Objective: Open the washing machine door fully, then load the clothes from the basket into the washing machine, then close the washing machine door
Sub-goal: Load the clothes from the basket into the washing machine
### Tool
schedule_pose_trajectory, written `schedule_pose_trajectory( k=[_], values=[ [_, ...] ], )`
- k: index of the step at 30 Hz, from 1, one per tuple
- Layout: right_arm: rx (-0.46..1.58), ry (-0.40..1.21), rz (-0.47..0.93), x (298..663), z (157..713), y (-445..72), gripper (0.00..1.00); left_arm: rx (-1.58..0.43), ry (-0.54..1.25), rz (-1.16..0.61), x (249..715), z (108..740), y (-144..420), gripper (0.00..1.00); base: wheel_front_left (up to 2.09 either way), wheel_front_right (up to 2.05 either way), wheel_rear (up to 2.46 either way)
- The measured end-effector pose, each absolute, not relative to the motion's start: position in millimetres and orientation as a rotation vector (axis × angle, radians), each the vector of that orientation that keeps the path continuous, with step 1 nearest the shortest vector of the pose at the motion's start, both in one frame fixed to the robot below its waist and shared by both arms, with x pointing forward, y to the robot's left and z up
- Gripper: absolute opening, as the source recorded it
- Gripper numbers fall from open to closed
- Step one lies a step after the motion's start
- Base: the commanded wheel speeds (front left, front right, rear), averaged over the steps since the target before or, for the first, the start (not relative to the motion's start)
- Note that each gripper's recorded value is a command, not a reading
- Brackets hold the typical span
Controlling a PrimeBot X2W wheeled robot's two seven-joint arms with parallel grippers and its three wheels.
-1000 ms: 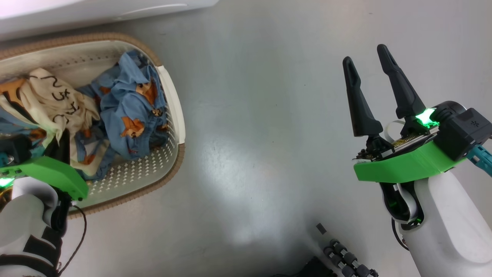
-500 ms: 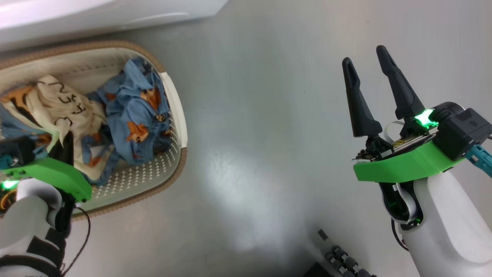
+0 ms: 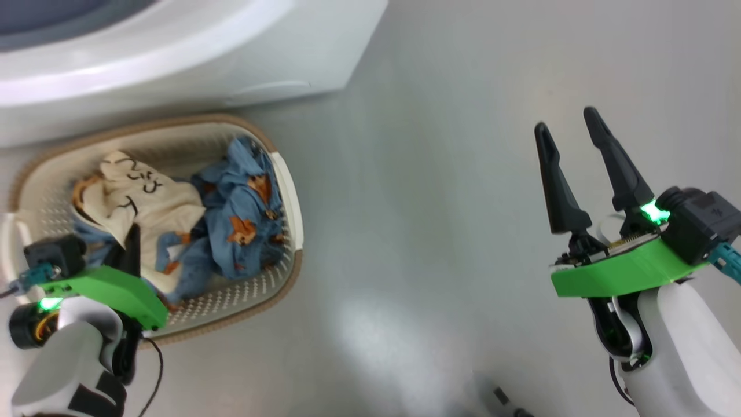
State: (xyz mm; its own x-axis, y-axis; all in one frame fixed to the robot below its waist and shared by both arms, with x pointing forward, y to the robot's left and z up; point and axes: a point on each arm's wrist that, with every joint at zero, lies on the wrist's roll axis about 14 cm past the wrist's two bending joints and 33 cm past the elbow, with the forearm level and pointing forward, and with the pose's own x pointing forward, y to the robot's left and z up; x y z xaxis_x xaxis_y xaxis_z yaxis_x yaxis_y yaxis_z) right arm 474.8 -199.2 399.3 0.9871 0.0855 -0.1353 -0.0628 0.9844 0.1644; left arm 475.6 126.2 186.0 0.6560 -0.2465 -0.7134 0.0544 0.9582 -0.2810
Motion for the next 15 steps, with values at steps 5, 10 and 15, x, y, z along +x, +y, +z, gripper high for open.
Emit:
schedule_pose_trajectory(
  k=[5,10,15],
  values=[
    [0.161,0.115,0.082,466.3,416.3,-198.2,1.00,-0.249,0.766,-0.174,477.8,216.6,129.6,0.00,0.00,0.00,0.00],
    [0.157,0.089,0.079,455.6,431.9,-200.9,1.00,-0.249,0.697,-0.161,474.5,245.5,134.9,0.00,0.00,0.00,0.00],
    [0.159,0.070,0.079,440.1,445.8,-201.6,1.00,-0.252,0.607,-0.155,468.2,281.1,140.0,0.00,0.00,0.00,0.00]
  ],
)
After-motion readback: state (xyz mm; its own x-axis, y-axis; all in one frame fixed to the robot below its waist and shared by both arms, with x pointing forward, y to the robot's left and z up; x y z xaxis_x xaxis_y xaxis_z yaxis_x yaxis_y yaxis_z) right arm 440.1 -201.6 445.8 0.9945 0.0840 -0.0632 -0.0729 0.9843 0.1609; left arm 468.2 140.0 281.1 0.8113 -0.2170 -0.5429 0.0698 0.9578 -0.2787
